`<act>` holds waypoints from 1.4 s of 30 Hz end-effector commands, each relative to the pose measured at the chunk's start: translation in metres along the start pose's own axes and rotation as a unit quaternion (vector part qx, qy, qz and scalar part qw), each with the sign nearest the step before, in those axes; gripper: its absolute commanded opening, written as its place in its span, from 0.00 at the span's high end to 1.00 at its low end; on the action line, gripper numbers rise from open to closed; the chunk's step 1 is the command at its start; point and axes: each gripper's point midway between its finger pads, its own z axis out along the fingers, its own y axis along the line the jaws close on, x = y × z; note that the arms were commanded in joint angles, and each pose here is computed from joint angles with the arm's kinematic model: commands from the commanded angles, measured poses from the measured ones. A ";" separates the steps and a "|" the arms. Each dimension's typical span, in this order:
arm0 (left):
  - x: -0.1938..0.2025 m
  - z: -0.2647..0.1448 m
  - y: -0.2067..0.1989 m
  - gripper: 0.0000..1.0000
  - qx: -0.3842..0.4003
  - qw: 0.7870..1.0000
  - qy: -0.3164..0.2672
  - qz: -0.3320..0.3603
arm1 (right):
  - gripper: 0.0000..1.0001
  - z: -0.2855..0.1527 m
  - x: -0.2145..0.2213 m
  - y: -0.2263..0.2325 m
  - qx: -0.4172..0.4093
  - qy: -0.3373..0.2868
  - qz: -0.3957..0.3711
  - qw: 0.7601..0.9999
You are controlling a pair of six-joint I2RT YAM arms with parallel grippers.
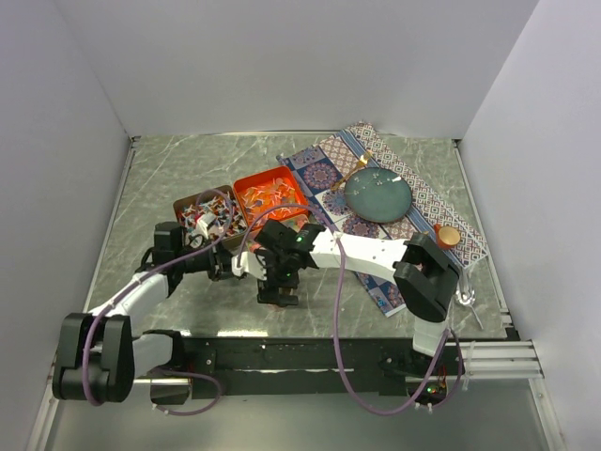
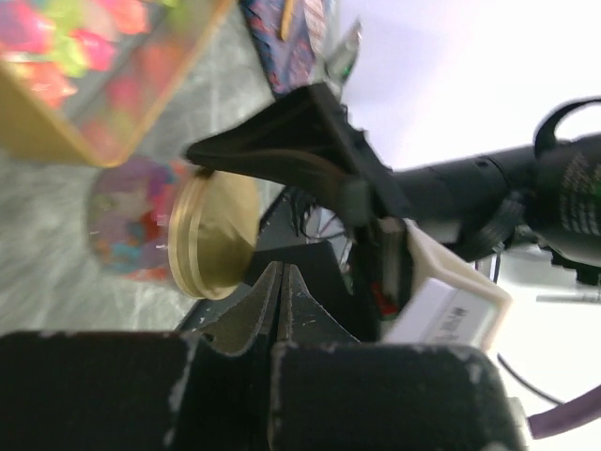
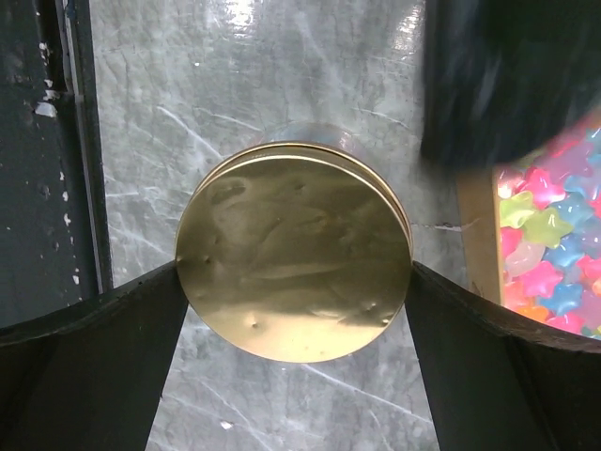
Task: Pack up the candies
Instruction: Close the bottle lid on the packing bottle.
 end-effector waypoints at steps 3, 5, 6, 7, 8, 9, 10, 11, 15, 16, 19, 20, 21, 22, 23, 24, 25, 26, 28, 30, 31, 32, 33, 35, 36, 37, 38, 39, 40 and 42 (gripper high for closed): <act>0.010 0.012 -0.017 0.99 0.021 0.999 0.015 0.040 | 0.00 -0.009 -0.010 0.000 0.009 -0.029 0.013 0.999; 0.012 0.017 -0.012 0.99 0.013 0.999 0.011 0.039 | 0.00 -0.010 -0.011 -0.001 0.009 -0.031 0.015 0.999; 0.012 0.019 -0.012 0.99 0.012 0.999 0.010 0.031 | 0.00 -0.011 -0.013 -0.002 0.010 -0.035 0.014 0.999; 0.016 0.022 -0.012 0.99 0.013 0.999 0.014 0.038 | 0.00 -0.012 -0.014 -0.003 0.013 -0.036 0.014 0.999; 0.015 0.025 -0.008 0.99 0.005 0.999 0.014 0.034 | 0.00 -0.013 -0.016 -0.004 0.015 -0.038 0.012 0.999; 0.017 0.026 -0.004 0.99 -0.005 0.999 0.017 0.035 | 0.00 -0.014 -0.016 -0.004 0.017 -0.038 0.011 0.999; 0.020 0.029 -0.001 0.99 -0.013 0.999 0.024 0.033 | 0.00 -0.015 -0.018 -0.006 0.020 -0.040 0.010 0.999; 0.019 0.031 0.007 0.99 -0.037 0.999 0.022 0.017 | 0.00 -0.017 -0.020 -0.007 0.024 -0.043 0.009 0.999; 0.018 0.038 0.017 0.99 -0.053 0.998 0.033 0.013 | 0.00 -0.021 -0.020 -0.008 0.029 -0.044 0.006 0.999; 0.020 0.041 0.019 0.99 -0.059 0.997 0.039 0.012 | 0.00 -0.020 -0.019 -0.007 0.028 -0.043 0.008 0.999; 0.022 0.051 0.030 0.99 -0.081 0.995 0.057 -0.005 | 0.00 -0.019 -0.016 -0.005 0.026 -0.042 0.010 0.999; 0.024 0.053 0.036 0.99 -0.091 0.994 0.064 -0.013 | 0.00 -0.020 -0.017 -0.006 0.030 -0.045 0.010 0.998; 0.027 0.053 0.046 0.99 -0.115 0.991 0.070 -0.020 | 0.00 -0.018 -0.012 -0.005 0.030 -0.041 0.012 0.999; 0.024 0.055 0.046 0.99 -0.120 0.990 0.073 -0.016 | 0.00 -0.018 -0.010 -0.006 0.036 -0.041 0.009 0.998; 0.025 0.056 0.049 0.99 -0.126 0.989 0.077 -0.019 | 0.00 -0.022 -0.011 -0.009 0.047 -0.047 0.000 0.998; 0.028 0.054 0.053 0.99 -0.136 0.987 0.084 -0.022 | 0.00 -0.022 -0.004 -0.008 0.050 -0.041 -0.001 0.998; 0.028 0.055 0.056 0.99 -0.146 0.986 0.083 -0.020 | 0.00 -0.024 -0.002 -0.011 0.057 -0.039 -0.003 0.998; 0.028 0.055 0.057 0.99 -0.150 0.985 0.084 -0.018 | 0.00 -0.030 0.003 -0.011 0.059 -0.035 -0.005 0.998; 0.029 0.054 0.063 0.99 -0.165 0.983 0.081 -0.011 | 0.00 -0.036 0.012 -0.010 0.059 -0.028 -0.002 0.998; 0.030 0.053 0.065 0.99 -0.170 0.982 0.082 -0.005 | 0.00 -0.049 0.029 -0.009 0.058 -0.017 0.000 0.998; 0.031 0.053 0.066 0.99 -0.169 0.982 0.082 -0.006 | 0.00 -0.054 0.038 -0.006 0.057 -0.010 0.002 0.998; 0.030 0.054 0.064 0.99 -0.166 0.983 0.082 -0.005 | 0.00 -0.065 0.040 -0.006 0.065 -0.016 -0.004 0.998; 0.030 0.054 0.062 0.99 -0.161 0.983 0.084 -0.001 | 0.00 -0.071 0.053 -0.007 0.068 -0.011 0.007 0.998; 0.023 0.058 0.041 0.99 -0.119 0.989 0.084 0.026 | 0.00 -0.087 0.056 -0.004 0.070 -0.021 0.009 0.997; 0.018 0.059 0.031 0.99 -0.105 0.990 0.082 0.037 | 0.00 -0.097 0.052 -0.010 0.082 -0.035 0.018 0.996; 0.009 0.059 0.013 0.99 -0.085 0.992 0.072 0.060 | 0.05 -0.104 0.045 -0.012 0.091 -0.050 0.019 0.994; 0.001 0.060 -0.003 0.99 -0.062 0.993 0.063 0.079 | 0.09 -0.110 0.038 -0.011 0.094 -0.063 0.027 0.993; -0.009 0.058 -0.015 0.81 -0.052 0.993 0.049 0.091 | 0.28 -0.119 0.019 -0.012 0.088 -0.093 0.023 0.992; -0.016 0.054 -0.029 0.66 -0.043 0.993 0.032 0.107 | 0.41 -0.117 0.008 -0.008 0.076 -0.103 0.040 0.991; -0.045 0.042 -0.039 0.39 -0.061 0.992 -0.017 0.110 | 0.70 -0.123 -0.019 -0.010 0.075 -0.127 0.042 0.988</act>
